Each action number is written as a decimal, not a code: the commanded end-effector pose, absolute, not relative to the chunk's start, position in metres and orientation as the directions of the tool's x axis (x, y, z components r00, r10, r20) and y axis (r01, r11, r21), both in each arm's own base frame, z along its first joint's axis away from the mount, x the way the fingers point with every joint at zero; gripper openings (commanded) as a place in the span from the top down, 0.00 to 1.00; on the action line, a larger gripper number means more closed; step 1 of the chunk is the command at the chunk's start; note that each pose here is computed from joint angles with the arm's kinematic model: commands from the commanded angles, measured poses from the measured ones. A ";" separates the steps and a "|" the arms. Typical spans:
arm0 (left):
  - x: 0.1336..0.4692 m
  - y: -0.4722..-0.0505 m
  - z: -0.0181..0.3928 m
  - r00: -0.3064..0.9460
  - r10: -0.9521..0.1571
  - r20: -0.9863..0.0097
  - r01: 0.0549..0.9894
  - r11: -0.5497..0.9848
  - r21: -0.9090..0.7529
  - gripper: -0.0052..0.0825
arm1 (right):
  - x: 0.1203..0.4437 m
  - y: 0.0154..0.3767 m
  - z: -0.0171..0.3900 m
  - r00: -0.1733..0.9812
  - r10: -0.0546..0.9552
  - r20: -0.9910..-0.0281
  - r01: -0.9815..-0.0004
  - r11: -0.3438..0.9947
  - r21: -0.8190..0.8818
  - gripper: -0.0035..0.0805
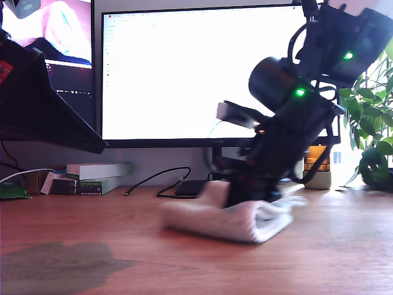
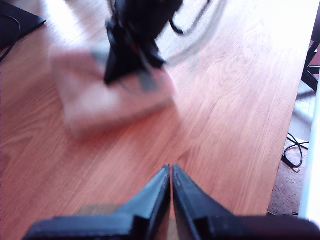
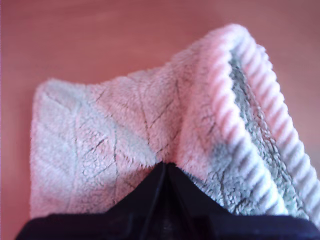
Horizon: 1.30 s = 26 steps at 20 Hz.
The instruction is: Fold the tea towel to a neat square and place it to the right
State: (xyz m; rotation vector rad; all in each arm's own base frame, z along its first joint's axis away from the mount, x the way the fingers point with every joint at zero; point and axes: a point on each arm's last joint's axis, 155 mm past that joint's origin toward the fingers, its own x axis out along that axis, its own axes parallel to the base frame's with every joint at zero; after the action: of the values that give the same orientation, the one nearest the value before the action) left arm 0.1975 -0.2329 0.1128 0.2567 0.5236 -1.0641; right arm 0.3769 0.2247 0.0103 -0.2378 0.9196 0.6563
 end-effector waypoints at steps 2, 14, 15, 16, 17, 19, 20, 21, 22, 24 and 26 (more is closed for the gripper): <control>0.198 -0.230 0.106 0.384 -0.749 -0.540 0.874 0.483 -0.048 0.97 | 0.338 0.158 -0.062 0.301 0.191 -0.934 -0.472 0.881 0.028 0.97; 0.199 -0.230 0.106 0.389 -0.745 -0.541 0.872 0.488 -0.046 0.97 | 0.288 0.056 -0.042 0.322 -0.076 -0.944 -0.088 0.990 -0.110 0.97; 0.199 -0.230 0.106 0.389 -0.745 -0.541 0.871 0.489 -0.046 0.97 | 0.280 0.051 -0.043 0.313 -0.082 -0.946 -0.060 0.993 -0.106 0.97; 0.199 -0.230 0.106 0.390 -0.746 -0.539 0.872 0.488 -0.045 0.97 | 0.273 0.048 -0.043 0.310 -0.084 -0.947 -0.032 0.995 -0.098 0.97; 0.199 -0.230 0.107 0.391 -0.747 -0.537 0.872 0.488 -0.044 0.97 | 0.267 0.046 -0.042 0.311 -0.084 -0.947 -0.022 0.995 -0.096 0.97; 0.199 -0.230 0.107 0.391 -0.748 -0.536 0.871 0.489 -0.046 0.97 | 0.257 0.042 -0.036 0.318 -0.087 -0.944 0.021 0.996 -0.085 0.97; 0.199 -0.230 0.107 0.391 -0.748 -0.536 0.871 0.489 -0.046 0.97 | 0.254 0.039 -0.033 0.324 -0.095 -0.941 0.030 0.995 -0.090 0.97; 0.199 -0.230 0.107 0.392 -0.747 -0.537 0.871 0.490 -0.046 0.97 | 0.249 0.036 -0.030 0.320 -0.108 -0.941 0.044 0.994 -0.099 0.97; 0.199 -0.230 0.107 0.391 -0.748 -0.536 0.871 0.489 -0.046 0.97 | 0.244 0.034 -0.028 0.313 -0.114 -0.943 0.052 0.993 -0.103 0.97; 0.200 -0.230 0.107 0.392 -0.748 -0.536 0.871 0.490 -0.046 0.97 | 0.236 0.028 -0.024 0.308 -0.135 -0.942 0.059 0.991 -0.123 0.97; 0.199 -0.230 0.107 0.392 -0.748 -0.536 0.869 0.492 -0.050 0.97 | 0.229 0.025 -0.021 0.299 -0.139 -0.944 0.093 0.989 -0.116 0.97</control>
State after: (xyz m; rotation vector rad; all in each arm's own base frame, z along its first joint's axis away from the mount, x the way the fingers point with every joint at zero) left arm 0.2007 -0.2307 0.1119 0.2605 0.5265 -1.0418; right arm 0.2680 0.0393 0.0101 -0.0146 1.1163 -0.1109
